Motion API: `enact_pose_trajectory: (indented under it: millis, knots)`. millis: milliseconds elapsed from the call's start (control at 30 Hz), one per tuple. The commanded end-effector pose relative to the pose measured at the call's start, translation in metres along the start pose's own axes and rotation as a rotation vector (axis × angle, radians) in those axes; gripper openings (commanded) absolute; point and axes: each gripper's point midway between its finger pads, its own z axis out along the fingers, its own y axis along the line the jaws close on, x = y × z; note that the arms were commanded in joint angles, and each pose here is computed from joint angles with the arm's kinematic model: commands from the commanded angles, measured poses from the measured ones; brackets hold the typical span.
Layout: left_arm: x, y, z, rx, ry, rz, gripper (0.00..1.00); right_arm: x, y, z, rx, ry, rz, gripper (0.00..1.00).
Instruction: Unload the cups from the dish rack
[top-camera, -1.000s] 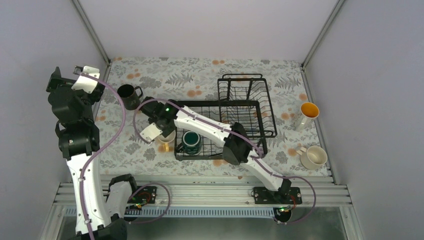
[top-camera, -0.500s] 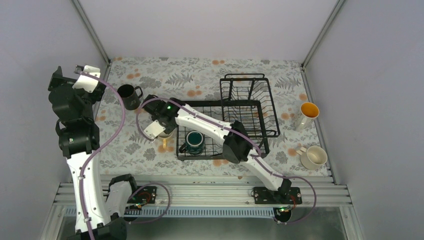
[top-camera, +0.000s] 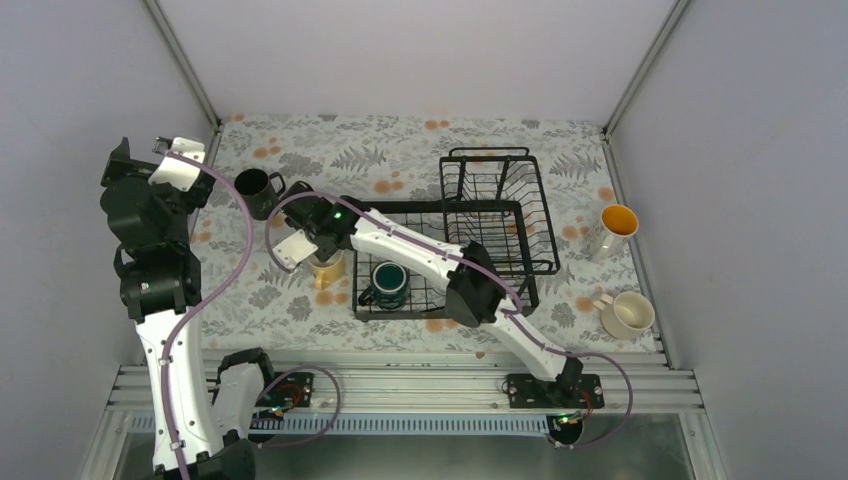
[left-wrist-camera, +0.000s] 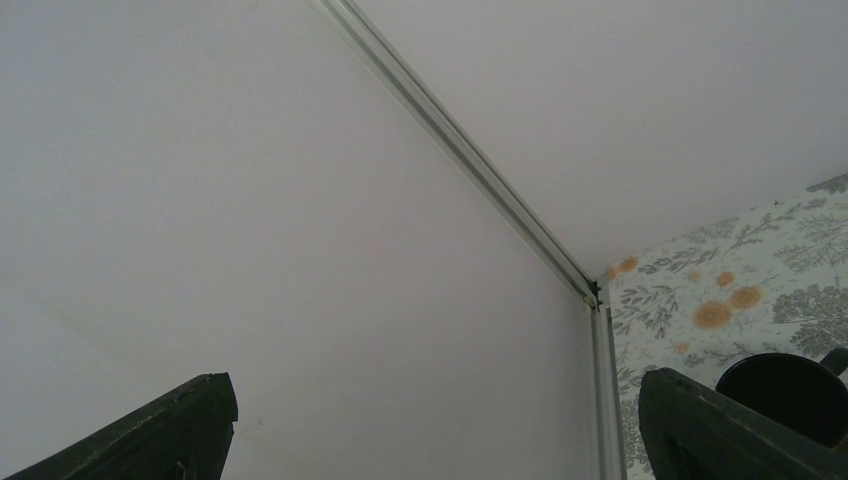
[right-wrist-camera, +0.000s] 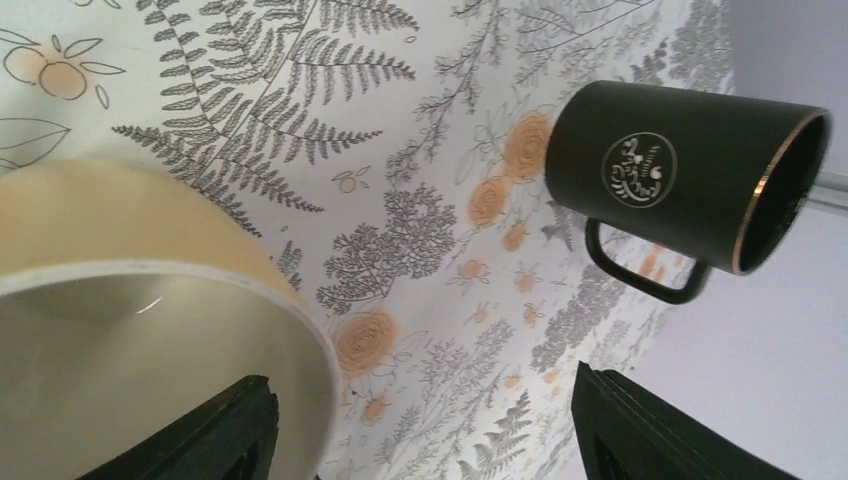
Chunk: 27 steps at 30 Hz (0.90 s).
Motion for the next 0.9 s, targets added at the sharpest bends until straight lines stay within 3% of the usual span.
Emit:
enact_pose_trajectory:
  millis: [0, 200, 300, 433, 533, 700, 867]
  knots:
    - [-0.003, -0.01, -0.004, 0.057, -0.022, -0.02, 1.0, 0.006, -0.037, -0.049, 0.111, -0.03, 0.08, 0.78]
    - [-0.008, -0.041, -0.009, 0.259, -0.031, -0.015, 1.0, 0.014, -0.019, -0.106, 0.045, -0.058, 0.18, 0.85]
    - [-0.018, -0.077, -0.027, 0.506, -0.079, 0.015, 1.0, 0.017, -0.014, -0.139, 0.041, -0.072, 0.257, 0.99]
    - [-0.031, -0.119, -0.065, 0.868, -0.103, -0.022, 1.0, 0.045, -0.016, -0.173, 0.069, -0.021, 0.403, 1.0]
    - [-0.029, -0.133, -0.079, 1.008, -0.071, -0.044, 1.0, 0.074, -0.016, -0.201, 0.082, -0.034, 0.543, 1.0]
    - [-0.019, -0.146, -0.084, 1.048, -0.049, -0.027, 1.0, 0.1, -0.01, -0.244, 0.117, -0.135, 0.674, 1.0]
    - [-0.01, -0.164, -0.065, 1.017, 0.012, -0.049, 1.0, 0.085, 0.002, -0.258, 0.064, -0.222, 0.668, 1.0]
